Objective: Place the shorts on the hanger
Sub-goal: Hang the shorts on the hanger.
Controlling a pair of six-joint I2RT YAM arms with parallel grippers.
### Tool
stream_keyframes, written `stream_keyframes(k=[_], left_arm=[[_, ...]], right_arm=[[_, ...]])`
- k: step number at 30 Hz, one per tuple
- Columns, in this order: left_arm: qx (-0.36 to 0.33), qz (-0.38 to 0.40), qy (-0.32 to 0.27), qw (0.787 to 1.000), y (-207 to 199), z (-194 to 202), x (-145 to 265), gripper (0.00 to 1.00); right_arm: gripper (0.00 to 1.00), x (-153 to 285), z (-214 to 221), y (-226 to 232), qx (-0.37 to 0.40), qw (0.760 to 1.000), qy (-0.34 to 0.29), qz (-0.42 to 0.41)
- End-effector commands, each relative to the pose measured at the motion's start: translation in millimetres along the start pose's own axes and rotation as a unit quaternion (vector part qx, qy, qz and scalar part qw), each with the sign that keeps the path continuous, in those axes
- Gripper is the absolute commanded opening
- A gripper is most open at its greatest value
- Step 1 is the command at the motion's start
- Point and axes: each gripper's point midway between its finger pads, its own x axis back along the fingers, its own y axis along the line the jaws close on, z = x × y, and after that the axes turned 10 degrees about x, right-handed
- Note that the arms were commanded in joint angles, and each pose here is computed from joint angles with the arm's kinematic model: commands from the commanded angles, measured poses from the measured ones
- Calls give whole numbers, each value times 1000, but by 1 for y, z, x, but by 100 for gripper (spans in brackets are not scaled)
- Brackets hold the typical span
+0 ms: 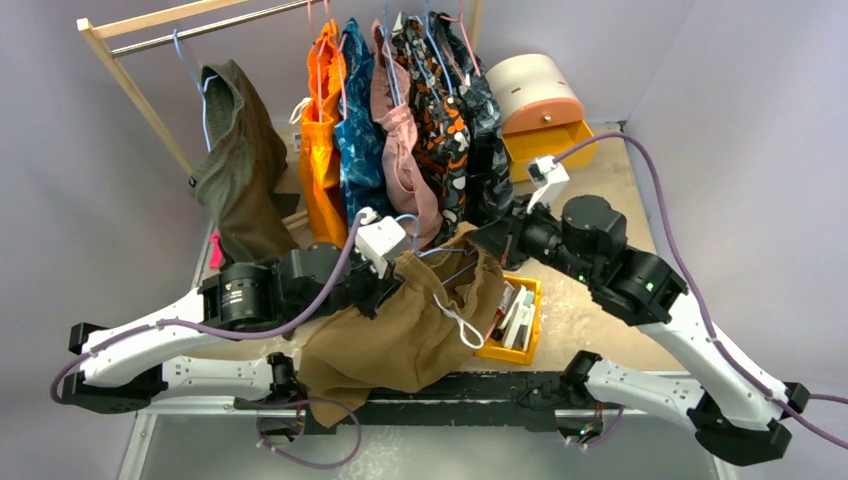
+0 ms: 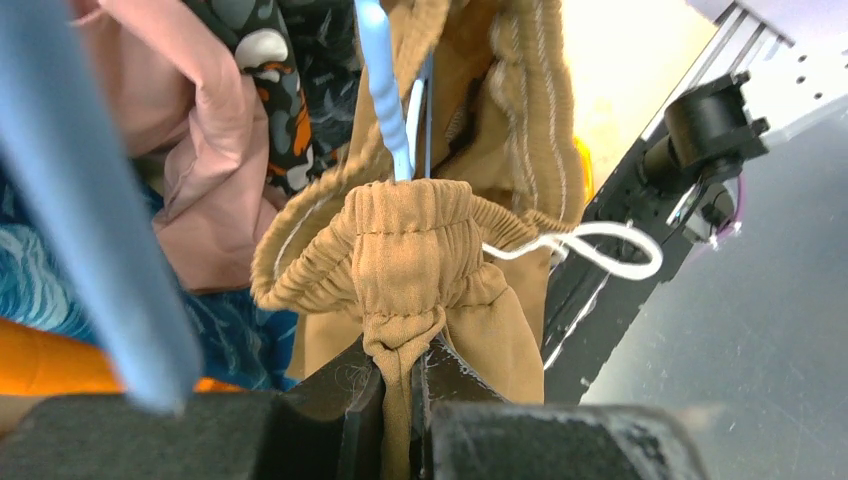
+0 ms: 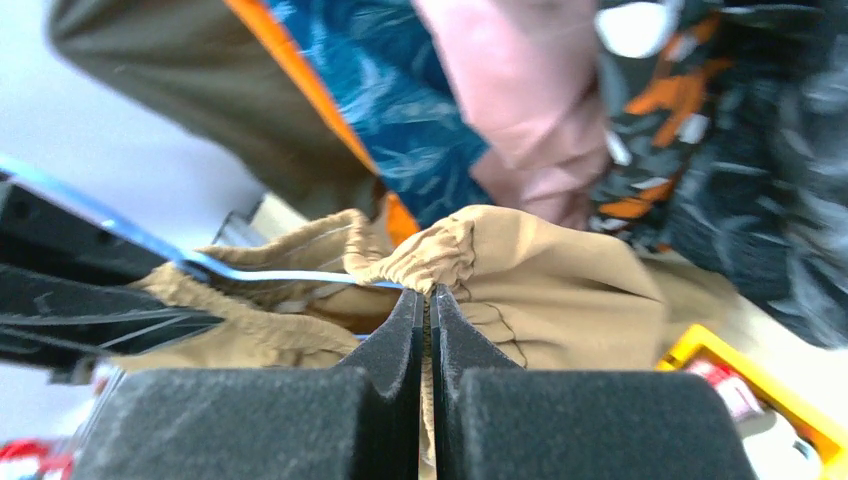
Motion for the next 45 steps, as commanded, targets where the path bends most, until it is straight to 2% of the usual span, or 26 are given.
stream_keyframes(k=[1,5,10,12,14,16,18,20,22,24,29,32,36,38,40,45], left_arm=[[24,35,-107,993,-18,-49,-2,0],[37,79,-169,982,-33,-77,5,0],[27,133,-236,962,-54,-126,41,0],[22,152,-247,957,-60,-136,52,0],[17,169,-248,954,-64,-134,57,0],[17,176,-242,954,-64,-125,56,0],[20,170,-236,957,-59,-114,51,0],[28,159,-238,958,-52,-110,50,0],[35,150,-252,955,-48,-116,54,0],[39,143,-273,951,-45,-130,65,0],[32,135,-306,942,-48,-162,76,0],[37,132,-309,941,-49,-160,68,0],[61,112,-314,941,-37,-146,56,0],[76,102,-319,939,-29,-141,57,0],[89,87,-324,938,-20,-138,58,0],[101,60,-328,937,-7,-131,57,0]], right_arm=[[0,0,-30,71,12,982,-37,-182],[0,9,-61,108,21,957,-84,-275],[0,73,-153,157,78,902,-211,-369],[0,93,-179,166,87,886,-250,-381],[0,96,-192,162,77,887,-275,-363],[0,75,-190,149,53,906,-269,-323],[0,46,-174,140,35,925,-234,-297],[0,28,-154,143,39,930,-197,-308],[0,26,-147,149,43,925,-183,-330],[0,39,-157,155,55,917,-195,-344],[0,84,-180,178,98,879,-231,-405],[0,71,-161,178,88,882,-199,-418],[0,40,-107,165,52,895,-135,-422],[0,41,-89,160,43,894,-129,-427],[0,53,-90,160,56,890,-138,-431],[0,99,-126,170,108,866,-197,-446]])
